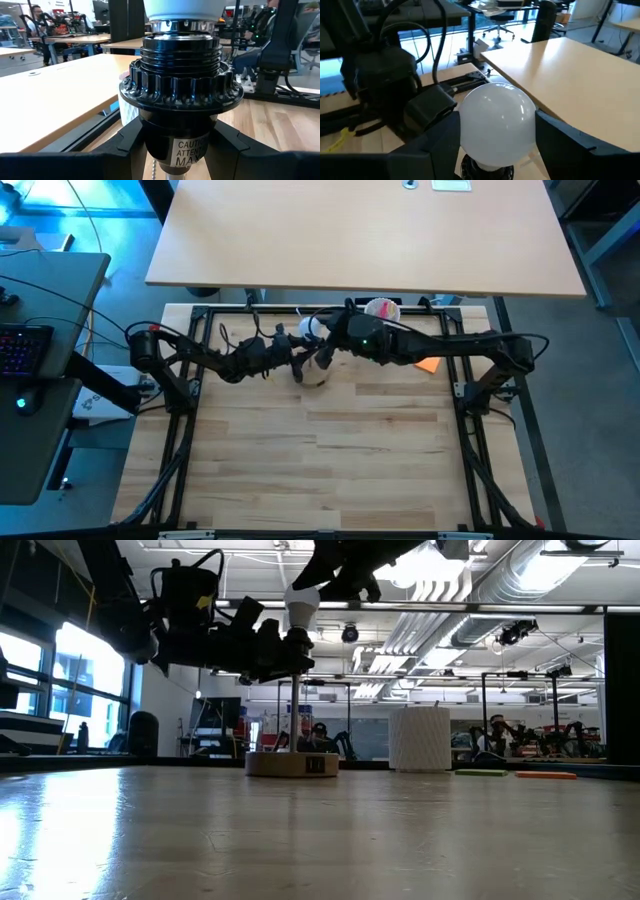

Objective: Screw lightbulb
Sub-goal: Insert the light bulb into the lamp

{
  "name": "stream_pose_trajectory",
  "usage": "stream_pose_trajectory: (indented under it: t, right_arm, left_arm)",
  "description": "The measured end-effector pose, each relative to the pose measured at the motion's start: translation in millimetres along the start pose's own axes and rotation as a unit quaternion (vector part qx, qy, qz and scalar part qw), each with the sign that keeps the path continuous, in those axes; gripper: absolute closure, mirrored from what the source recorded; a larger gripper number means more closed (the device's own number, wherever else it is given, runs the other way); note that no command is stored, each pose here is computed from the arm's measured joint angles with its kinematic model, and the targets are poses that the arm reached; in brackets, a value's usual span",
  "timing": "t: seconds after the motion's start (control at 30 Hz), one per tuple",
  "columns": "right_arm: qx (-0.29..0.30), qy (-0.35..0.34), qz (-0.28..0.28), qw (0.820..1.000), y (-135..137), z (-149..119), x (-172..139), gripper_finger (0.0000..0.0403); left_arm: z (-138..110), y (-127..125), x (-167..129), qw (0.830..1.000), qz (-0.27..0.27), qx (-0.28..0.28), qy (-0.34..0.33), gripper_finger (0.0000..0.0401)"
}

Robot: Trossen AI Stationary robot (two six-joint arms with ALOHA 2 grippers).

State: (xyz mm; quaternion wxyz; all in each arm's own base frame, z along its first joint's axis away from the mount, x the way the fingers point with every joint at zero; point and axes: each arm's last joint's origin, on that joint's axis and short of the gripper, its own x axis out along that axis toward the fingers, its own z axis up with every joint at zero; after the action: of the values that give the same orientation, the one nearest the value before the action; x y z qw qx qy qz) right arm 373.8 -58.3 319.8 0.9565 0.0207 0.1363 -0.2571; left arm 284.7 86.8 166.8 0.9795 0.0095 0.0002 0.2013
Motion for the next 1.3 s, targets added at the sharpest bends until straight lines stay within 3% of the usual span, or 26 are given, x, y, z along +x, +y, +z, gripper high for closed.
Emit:
stream_pose_trajectory:
  t: [0.37,0.63,0.87,1.3]
  right_arm:
    - [0.023,-0.018,0.008,1.0,0.9,-4.9,14.4,0.0174]
    - [-0.035,-0.013,0.032,0.999,2.7,-6.5,15.3,0.017]
    - [-0.059,-0.012,0.033,0.998,2.9,-6.9,15.3,0.0129]
    - [-0.068,-0.019,0.084,0.994,-5.0,0.3,9.5,0.011]
  left_arm:
    - [0.0,0.7,-0.3,1.0,0.006,-0.006,-0.001,0.0259]
    - [0.0,0.5,-0.3,1.0,0.004,-0.003,-0.001,0.0259]
    - [-0.2,0.4,-0.3,1.0,0.003,-0.002,0.0,0.0259]
    - [1.3,-1.3,0.3,1.0,-0.003,0.003,-0.003,0.0259]
